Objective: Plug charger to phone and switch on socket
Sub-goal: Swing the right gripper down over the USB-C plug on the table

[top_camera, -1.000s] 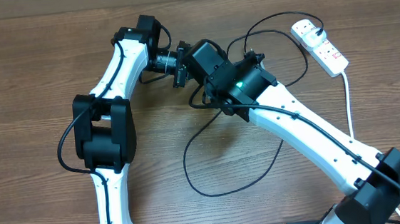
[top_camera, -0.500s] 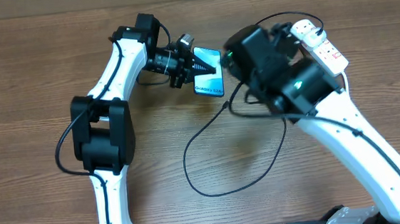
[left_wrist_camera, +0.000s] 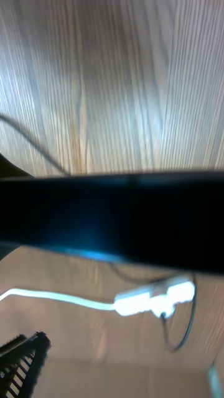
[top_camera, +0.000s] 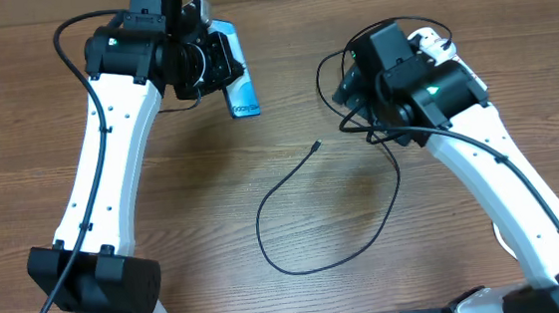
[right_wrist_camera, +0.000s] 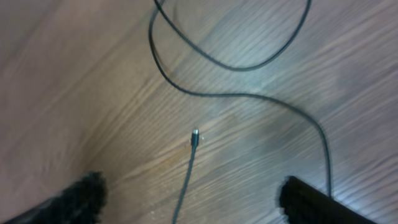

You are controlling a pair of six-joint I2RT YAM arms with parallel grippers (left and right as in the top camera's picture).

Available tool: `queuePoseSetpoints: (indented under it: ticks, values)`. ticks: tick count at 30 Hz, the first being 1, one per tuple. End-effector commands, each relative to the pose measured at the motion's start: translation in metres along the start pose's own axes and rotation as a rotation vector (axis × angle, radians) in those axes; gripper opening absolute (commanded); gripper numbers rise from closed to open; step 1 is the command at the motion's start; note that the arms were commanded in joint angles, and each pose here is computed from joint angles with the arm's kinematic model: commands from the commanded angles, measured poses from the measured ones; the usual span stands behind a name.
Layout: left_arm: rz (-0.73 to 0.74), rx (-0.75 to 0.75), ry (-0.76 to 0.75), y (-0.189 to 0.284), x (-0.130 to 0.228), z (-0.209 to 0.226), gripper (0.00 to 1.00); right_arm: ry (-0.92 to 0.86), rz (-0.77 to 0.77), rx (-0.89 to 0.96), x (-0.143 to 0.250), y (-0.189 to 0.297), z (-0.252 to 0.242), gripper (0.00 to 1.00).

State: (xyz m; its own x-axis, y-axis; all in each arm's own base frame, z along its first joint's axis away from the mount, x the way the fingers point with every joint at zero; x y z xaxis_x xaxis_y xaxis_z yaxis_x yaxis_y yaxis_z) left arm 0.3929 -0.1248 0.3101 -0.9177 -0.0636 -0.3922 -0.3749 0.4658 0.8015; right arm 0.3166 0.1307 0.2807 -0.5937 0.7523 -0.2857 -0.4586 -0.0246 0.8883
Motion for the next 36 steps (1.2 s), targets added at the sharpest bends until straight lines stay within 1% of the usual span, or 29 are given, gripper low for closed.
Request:
queuePoseSetpoints:
  ticks: [1, 4, 6, 9, 12, 14, 16, 20, 23, 27, 32, 36]
  values:
    - [-0.011, -0.135, 0.037, -0.003, 0.0, 0.015, 0.04, 0.102, 0.134, 0.051, 0.021, -0.034, -0.001, 0.76]
    - [-0.009, -0.163, 0.039, -0.002, 0.001, 0.018, 0.04, 0.173, 0.281, 0.046, 0.038, -0.056, 0.004, 0.76]
    - [-0.008, -0.163, 0.04, -0.002, 0.001, 0.018, 0.04, 0.215, 0.35, 0.061, 0.046, -0.072, 0.005, 0.76]
    - [-0.007, -0.163, 0.04, -0.002, 0.001, 0.018, 0.04, 0.223, 0.4, 0.139, 0.054, -0.095, 0.002, 0.75]
    - [-0.005, -0.163, 0.04, -0.002, 0.001, 0.018, 0.04, 0.207, 0.419, 0.2, 0.06, -0.115, -0.002, 0.66]
    - [-0.003, -0.164, 0.041, -0.002, 0.002, 0.018, 0.04, 0.186, 0.423, 0.218, 0.063, -0.126, -0.002, 0.64]
    - [-0.001, -0.165, 0.041, -0.002, 0.002, 0.018, 0.04, 0.178, 0.42, 0.214, 0.067, -0.136, 0.001, 0.64]
    - [0.011, -0.169, 0.045, -0.002, 0.004, 0.019, 0.04, 0.156, 0.416, 0.208, 0.076, -0.15, 0.007, 0.55]
    - [0.019, -0.172, 0.048, -0.002, 0.006, 0.019, 0.04, 0.124, 0.389, 0.227, 0.085, -0.156, 0.009, 0.53]
    - [0.02, -0.171, 0.048, -0.002, 0.006, 0.019, 0.04, 0.098, 0.294, 0.266, 0.093, -0.163, 0.01, 0.53]
    - [0.024, -0.173, 0.049, -0.002, 0.007, 0.019, 0.04, 0.023, 0.195, 0.296, 0.1, -0.169, 0.011, 0.52]
    - [0.024, -0.173, 0.049, -0.002, 0.007, 0.019, 0.04, 0.011, 0.165, 0.277, 0.1, -0.174, 0.015, 0.52]
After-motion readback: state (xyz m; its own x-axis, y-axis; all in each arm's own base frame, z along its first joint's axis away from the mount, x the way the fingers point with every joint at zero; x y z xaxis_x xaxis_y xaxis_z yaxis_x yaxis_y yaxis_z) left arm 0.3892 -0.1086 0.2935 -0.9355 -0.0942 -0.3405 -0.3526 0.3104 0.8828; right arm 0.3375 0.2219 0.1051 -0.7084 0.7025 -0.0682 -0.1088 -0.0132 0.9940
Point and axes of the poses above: each gripper's point midway between its finger pads, its own y axis back along the fingers, its own z axis along the line the jaws close on, x = y × z, the point moved 7 cm from there along y, back along the fingers, and after that the axes turned 11 degrees about -y, right-handed, at the moved point
